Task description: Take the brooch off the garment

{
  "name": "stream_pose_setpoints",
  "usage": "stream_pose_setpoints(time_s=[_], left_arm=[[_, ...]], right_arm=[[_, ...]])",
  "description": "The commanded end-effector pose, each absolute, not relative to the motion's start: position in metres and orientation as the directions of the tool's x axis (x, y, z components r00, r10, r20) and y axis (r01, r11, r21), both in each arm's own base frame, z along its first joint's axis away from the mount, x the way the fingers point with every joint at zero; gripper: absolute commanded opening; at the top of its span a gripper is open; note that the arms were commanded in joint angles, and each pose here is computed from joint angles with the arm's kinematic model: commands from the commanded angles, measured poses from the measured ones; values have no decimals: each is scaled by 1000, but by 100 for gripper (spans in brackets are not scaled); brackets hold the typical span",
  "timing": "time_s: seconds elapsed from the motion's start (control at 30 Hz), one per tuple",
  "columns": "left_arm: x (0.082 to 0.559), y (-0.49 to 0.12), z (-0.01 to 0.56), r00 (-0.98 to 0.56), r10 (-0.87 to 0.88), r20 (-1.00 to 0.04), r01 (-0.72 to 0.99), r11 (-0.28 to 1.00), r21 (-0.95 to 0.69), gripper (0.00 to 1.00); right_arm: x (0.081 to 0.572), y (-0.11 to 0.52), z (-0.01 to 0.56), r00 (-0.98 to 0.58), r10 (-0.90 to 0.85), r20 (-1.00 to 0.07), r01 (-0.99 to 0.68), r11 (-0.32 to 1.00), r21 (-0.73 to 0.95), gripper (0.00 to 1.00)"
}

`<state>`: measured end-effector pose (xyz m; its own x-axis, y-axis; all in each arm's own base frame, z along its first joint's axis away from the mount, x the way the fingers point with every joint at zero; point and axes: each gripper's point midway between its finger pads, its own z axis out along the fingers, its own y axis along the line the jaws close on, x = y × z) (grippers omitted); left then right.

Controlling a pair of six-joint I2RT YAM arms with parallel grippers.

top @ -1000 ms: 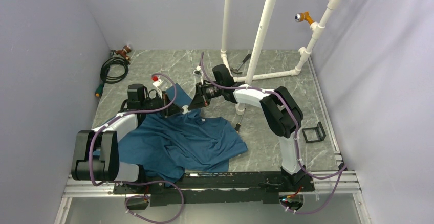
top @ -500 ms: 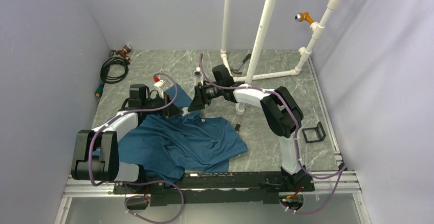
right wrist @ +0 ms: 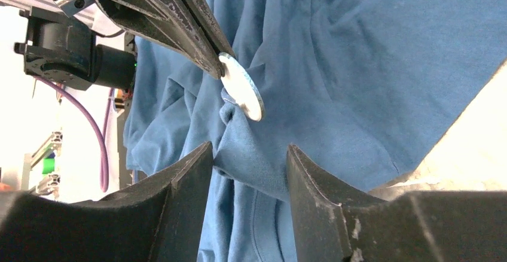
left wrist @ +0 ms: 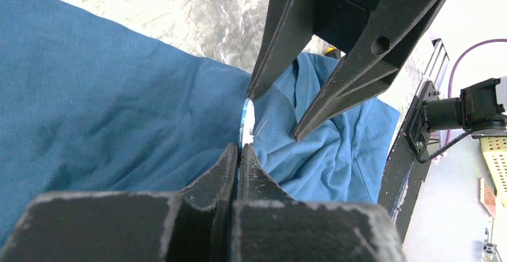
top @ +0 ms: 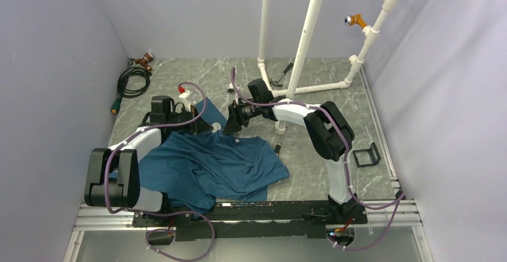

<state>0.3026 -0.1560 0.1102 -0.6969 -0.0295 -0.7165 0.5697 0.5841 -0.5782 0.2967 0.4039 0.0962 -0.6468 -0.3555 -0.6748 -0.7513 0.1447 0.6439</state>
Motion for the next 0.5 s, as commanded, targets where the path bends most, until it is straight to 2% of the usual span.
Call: stream_pose_setpoints(time_s=[0.0, 0.33, 0.47], left_arm=[[317, -155, 125, -665, -42, -745, 586, 588, -557, 0], [317, -152, 115, -643, 22, -765, 607, 624, -492, 0], [312, -154, 107, -654, 61, -754, 609, 633, -477, 0]], right_arm=[[300, 409, 104, -600, -356, -716, -791, 131, 598, 48], [296, 410, 111, -578, -373, -726, -802, 94, 591, 1], [297, 412, 121, -568, -356, -742, -809, 75, 583, 0]])
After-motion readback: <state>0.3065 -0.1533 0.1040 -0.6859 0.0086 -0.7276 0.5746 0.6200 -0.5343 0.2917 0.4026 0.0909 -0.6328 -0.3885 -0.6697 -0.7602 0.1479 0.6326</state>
